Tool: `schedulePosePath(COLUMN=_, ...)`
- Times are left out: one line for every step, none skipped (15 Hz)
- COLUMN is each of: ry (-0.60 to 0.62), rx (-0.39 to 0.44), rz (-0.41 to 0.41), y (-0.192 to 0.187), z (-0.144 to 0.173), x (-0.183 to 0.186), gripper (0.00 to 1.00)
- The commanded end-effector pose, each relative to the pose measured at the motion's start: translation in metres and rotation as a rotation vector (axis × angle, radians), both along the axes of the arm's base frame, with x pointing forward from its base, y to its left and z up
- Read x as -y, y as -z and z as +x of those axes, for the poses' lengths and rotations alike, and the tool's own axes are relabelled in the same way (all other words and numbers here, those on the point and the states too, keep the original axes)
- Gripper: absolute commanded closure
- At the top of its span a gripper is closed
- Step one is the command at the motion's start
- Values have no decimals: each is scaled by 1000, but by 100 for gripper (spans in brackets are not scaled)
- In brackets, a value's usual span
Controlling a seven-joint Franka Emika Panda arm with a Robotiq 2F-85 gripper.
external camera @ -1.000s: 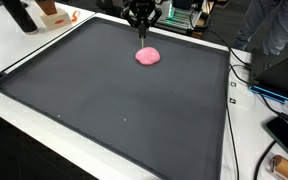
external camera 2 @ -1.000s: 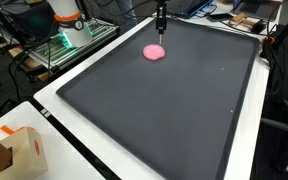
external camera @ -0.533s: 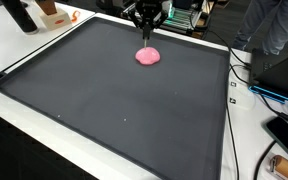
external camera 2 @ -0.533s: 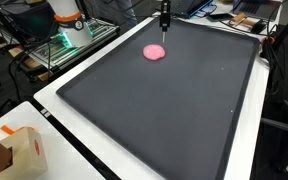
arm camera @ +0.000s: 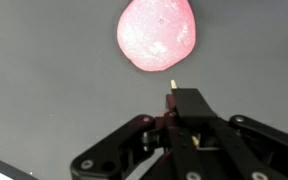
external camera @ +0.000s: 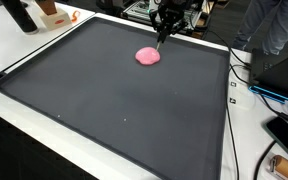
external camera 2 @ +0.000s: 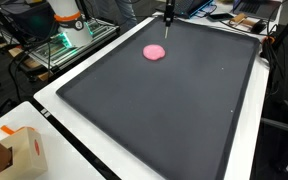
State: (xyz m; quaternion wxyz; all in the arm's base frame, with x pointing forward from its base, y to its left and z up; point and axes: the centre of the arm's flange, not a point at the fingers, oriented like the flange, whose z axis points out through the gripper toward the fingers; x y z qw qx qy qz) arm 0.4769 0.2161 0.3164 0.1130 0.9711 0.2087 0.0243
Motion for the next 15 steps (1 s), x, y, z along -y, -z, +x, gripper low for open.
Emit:
schedulePosePath(ry=34, rx=7, rz=-95, y=14, z=0, x=-39, gripper=97)
schedulePosePath(ry=42, rx=11, rz=-121, y=18, z=-1, x=-47, gripper=97)
schedulePosePath(ry=54, rx=18, rz=-149, y=21, z=-2, x=-55, gripper=97)
schedulePosePath(ry=61, rx=19, rz=-171, y=25, z=-4, x=-62, gripper=97)
schedulePosePath(ry=69, rx=23, rz=-195, y=28, z=-6, x=-69, gripper=97)
schedulePosePath(ry=81, rx=28, rz=-218, y=33, z=-7, x=-76, gripper=97)
schedulePosePath(ry=91, rx=31, rz=-240, y=36, z=-8, x=-82, gripper=97)
schedulePosePath(ry=100, rx=35, rz=-257, y=40, z=-9, x=-87, gripper=97)
schedulePosePath(ry=110, rx=37, rz=-275, y=44, z=-10, x=-92, gripper=97)
schedulePosePath(ry=120, rx=39, rz=-294, y=48, z=-11, x=-97, gripper=97)
schedulePosePath(ry=138, rx=40, rz=-324, y=52, z=-12, x=-100, gripper=97)
schedulePosePath(ry=151, rx=41, rz=-344, y=56, z=-13, x=-104, gripper=97)
schedulePosePath(ry=160, rx=39, rz=-360, y=58, z=-14, x=-107, gripper=97)
schedulePosePath(ry=169, rx=38, rz=-373, y=62, z=-14, x=-110, gripper=97)
schedulePosePath(ry=178, rx=36, rz=-381, y=64, z=-15, x=-113, gripper=97)
